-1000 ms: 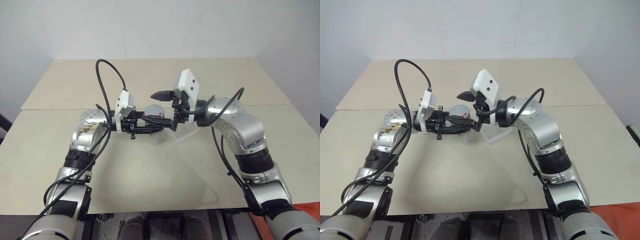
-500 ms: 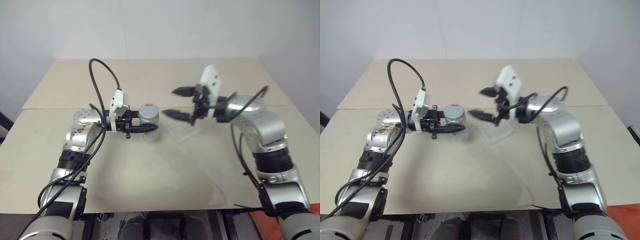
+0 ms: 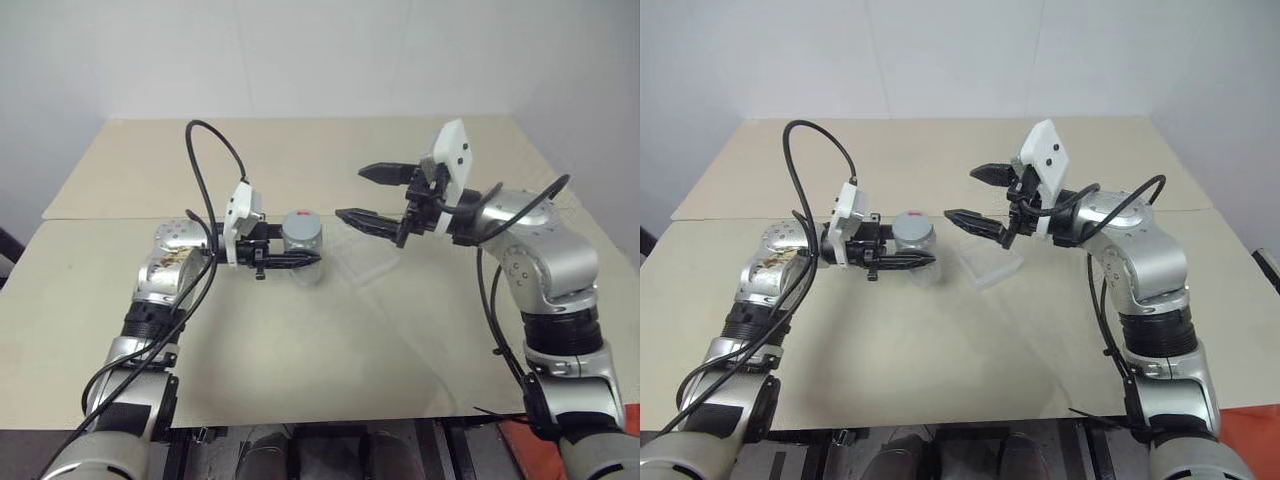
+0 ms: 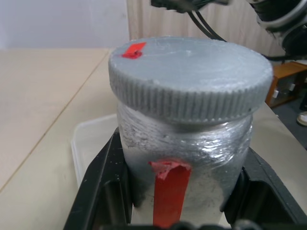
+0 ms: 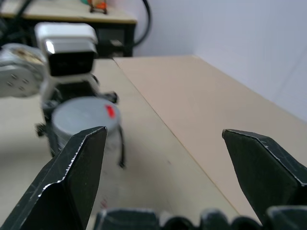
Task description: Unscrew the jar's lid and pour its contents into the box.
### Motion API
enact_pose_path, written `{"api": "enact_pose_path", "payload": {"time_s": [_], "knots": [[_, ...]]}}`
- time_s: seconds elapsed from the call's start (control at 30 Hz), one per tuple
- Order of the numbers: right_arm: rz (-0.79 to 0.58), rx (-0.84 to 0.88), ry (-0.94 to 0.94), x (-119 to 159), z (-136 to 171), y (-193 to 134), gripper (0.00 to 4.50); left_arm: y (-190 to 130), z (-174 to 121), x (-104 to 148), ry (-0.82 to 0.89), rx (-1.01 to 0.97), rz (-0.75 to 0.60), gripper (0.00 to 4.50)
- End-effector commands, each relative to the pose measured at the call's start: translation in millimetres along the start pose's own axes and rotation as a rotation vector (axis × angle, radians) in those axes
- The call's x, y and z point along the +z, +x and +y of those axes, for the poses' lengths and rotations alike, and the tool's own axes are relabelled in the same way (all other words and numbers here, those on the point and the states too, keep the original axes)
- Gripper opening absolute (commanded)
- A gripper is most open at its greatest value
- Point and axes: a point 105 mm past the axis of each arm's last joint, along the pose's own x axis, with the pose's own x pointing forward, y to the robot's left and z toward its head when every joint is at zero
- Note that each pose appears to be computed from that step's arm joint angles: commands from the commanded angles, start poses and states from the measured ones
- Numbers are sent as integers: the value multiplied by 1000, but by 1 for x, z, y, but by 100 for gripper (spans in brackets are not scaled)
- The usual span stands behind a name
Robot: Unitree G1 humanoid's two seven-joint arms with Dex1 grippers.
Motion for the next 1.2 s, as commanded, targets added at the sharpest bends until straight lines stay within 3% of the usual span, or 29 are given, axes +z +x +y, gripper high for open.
{"api": "enact_pose_path", "payload": {"time_s": [0.03, 0.23, 0.47, 1.2], "knots": [[-61, 76, -39, 22, 18, 16, 447, 6, 4, 12, 49, -5, -21, 193], [-61, 127, -46, 20, 35, 40, 447, 8, 4, 12, 53, -13, -25, 193], [-28, 82, -46, 13, 23, 52, 447, 4, 3, 13, 55, -14, -21, 193], [80, -22, -55, -10, -3, 17, 447, -1, 0, 12, 54, -9, -17, 193]]}}
